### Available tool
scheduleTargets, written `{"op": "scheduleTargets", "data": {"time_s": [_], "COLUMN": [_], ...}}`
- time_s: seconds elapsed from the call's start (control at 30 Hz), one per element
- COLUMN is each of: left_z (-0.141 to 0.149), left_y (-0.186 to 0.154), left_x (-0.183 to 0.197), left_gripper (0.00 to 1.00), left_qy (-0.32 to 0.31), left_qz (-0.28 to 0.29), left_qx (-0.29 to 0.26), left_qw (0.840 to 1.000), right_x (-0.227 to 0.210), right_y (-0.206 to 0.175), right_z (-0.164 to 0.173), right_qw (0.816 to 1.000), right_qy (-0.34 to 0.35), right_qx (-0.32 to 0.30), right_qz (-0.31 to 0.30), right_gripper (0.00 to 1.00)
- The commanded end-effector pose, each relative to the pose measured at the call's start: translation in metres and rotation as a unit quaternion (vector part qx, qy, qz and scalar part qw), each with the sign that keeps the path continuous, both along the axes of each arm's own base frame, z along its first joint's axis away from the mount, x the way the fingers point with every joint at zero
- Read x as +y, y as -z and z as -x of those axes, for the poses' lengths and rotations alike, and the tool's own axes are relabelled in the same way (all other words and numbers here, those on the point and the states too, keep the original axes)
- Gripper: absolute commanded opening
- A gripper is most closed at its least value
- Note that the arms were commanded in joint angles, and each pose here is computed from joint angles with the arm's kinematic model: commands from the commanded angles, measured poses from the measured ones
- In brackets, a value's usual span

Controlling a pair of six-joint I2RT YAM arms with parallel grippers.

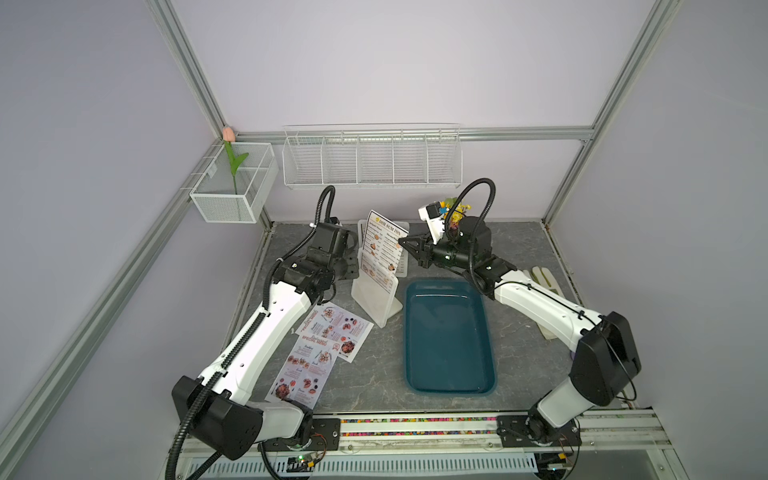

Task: Replace the menus in the menu holders
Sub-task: Insert the menu into the menu holder.

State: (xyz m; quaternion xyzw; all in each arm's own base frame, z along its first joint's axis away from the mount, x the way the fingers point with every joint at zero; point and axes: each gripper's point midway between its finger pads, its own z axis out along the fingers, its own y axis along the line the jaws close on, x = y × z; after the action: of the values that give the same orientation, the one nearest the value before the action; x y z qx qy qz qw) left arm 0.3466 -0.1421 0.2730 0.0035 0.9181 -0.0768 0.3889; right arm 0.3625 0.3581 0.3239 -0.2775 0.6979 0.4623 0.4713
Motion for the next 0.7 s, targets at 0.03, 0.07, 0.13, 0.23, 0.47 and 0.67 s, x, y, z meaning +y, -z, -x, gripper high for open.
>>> {"op": "scheduleTargets", "data": {"time_s": [0.03,0.07,0.13,0.23,0.47,0.67], "left_z": [0.000,0.000,0.000,-0.001,-0.002,-0.002], "left_y": [-0.003,-0.003,-0.003,-0.003,-0.006,-0.007], "left_x": [0.005,0.004,0.004,0.003,0.002,0.002], "left_gripper": [0.52,0.52,0.52,0.52,0.52,0.52], "left_qy": [-0.012,-0.011,-0.011,-0.010,-0.009,-0.010], "left_qz": [0.003,0.004,0.004,0.005,0.008,0.009], "left_qx": [-0.005,-0.005,-0.004,-0.004,-0.007,-0.009], "left_qw": [1.000,1.000,1.000,1.000,1.000,1.000], "right_x": [0.004,0.004,0.005,0.007,0.014,0.022], "right_y": [0.010,0.010,0.013,0.019,0.041,0.059], "right_z": [0.008,0.009,0.011,0.013,0.025,0.035], "right_qw": [1.000,1.000,1.000,0.999,0.998,0.995], "right_qy": [-0.016,-0.017,-0.020,-0.024,-0.041,-0.063], "right_qx": [0.004,0.004,0.008,0.015,0.034,0.057], "right_qz": [0.010,0.011,0.014,0.018,0.041,0.056], "right_gripper": [0.13,0.13,0.13,0.13,0.15,0.16]}}
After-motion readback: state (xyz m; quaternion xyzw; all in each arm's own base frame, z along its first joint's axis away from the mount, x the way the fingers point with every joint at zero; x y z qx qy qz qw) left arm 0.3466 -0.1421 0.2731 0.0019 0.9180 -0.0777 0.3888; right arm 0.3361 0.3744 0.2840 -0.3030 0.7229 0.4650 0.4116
